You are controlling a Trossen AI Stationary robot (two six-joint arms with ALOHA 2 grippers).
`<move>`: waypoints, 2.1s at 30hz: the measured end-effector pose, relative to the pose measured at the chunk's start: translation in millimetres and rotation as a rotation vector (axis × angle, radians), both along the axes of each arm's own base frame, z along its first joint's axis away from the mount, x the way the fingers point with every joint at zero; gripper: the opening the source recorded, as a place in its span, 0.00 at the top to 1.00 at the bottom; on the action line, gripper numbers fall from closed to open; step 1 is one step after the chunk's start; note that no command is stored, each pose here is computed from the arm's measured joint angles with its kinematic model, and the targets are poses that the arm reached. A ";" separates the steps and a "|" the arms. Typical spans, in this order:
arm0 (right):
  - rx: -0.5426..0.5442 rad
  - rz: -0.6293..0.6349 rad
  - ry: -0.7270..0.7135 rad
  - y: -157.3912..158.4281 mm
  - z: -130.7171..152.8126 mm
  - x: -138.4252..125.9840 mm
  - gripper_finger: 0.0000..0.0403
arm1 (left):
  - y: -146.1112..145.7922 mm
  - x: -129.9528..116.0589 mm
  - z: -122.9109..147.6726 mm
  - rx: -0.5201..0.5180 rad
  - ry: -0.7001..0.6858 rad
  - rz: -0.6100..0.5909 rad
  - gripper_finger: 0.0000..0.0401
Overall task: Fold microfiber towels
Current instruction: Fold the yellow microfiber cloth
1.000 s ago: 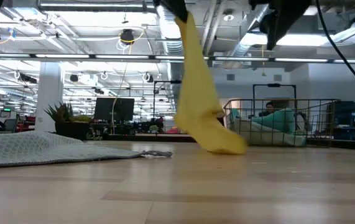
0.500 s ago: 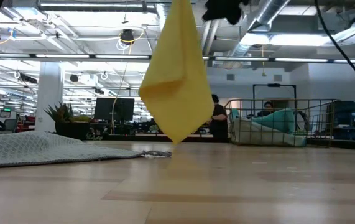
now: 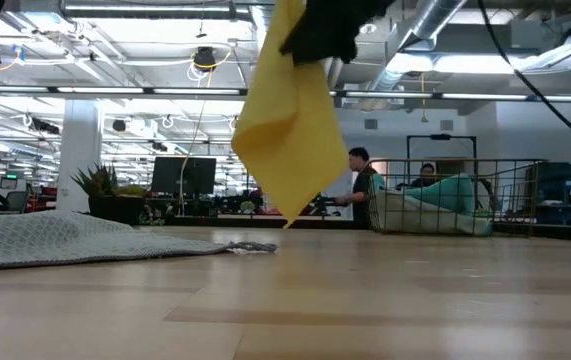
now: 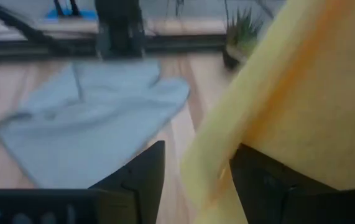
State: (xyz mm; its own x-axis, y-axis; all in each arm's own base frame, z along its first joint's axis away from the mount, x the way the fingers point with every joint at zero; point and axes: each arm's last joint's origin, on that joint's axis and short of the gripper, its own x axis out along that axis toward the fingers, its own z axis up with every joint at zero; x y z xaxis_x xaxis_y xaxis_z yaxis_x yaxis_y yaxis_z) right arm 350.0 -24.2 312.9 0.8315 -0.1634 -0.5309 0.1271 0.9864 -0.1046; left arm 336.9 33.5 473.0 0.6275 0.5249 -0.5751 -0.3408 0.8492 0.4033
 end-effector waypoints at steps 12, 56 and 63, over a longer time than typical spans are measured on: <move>0.029 0.011 0.068 -9.2 -36.4 23.4 0.52 | 0.6 -0.1 0.3 0.048 0.027 -0.011 1.00; 0.039 -0.142 0.345 -24.4 21.5 -88.0 0.99 | -0.9 -24.3 -21.5 -0.187 0.189 0.177 1.00; 0.009 -0.176 0.293 -31.4 36.0 -104.2 0.99 | -1.7 -24.0 -21.8 -0.255 0.154 0.207 1.00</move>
State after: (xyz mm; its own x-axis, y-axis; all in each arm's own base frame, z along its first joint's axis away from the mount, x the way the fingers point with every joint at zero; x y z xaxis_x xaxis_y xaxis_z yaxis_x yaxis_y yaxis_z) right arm 245.8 -55.5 348.9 0.6027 -0.2852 -0.7453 0.2610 0.9530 -0.1537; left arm 312.9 31.8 451.2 0.4188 0.4595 -0.7832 -0.4682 0.8483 0.2473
